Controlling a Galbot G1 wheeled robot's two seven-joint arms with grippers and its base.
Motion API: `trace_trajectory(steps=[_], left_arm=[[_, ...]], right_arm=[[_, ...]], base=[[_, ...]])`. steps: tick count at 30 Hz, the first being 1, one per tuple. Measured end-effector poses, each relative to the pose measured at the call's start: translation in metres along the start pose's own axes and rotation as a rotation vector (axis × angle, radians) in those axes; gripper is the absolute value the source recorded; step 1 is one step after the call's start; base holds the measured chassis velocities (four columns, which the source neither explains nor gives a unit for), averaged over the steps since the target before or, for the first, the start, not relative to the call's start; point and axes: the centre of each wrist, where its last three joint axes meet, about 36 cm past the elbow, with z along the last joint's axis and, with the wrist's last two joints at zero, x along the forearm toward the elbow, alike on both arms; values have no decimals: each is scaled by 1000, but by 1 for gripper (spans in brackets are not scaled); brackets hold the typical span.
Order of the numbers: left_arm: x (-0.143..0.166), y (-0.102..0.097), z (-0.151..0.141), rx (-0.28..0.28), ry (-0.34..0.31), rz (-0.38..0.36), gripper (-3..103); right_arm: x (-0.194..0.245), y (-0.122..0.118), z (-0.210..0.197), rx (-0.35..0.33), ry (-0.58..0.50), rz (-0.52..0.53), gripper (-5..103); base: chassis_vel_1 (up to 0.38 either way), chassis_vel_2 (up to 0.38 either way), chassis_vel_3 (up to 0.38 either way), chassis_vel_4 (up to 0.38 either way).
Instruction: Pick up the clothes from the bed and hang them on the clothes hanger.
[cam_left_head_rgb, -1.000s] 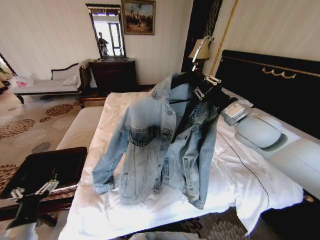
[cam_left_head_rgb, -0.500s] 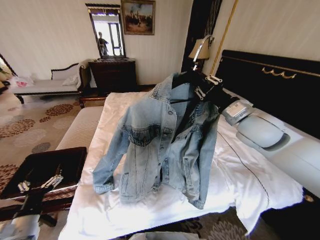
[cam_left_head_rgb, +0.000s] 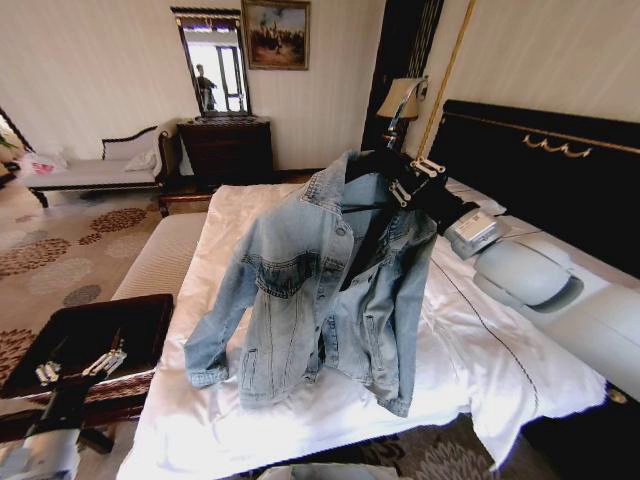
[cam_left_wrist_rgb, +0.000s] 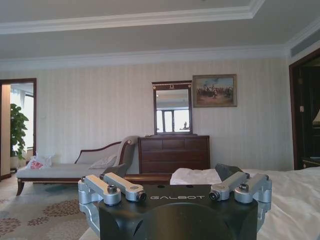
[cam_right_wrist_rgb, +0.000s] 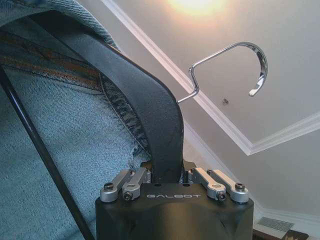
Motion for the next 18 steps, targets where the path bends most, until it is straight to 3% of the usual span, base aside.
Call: trace_trajectory(steps=[18], left_arm=[[0,0,0,1,-1,0,100]], right_arm=[[3,1,-7,9,-8,7,27]], base=[[20,-26,-27,25]])
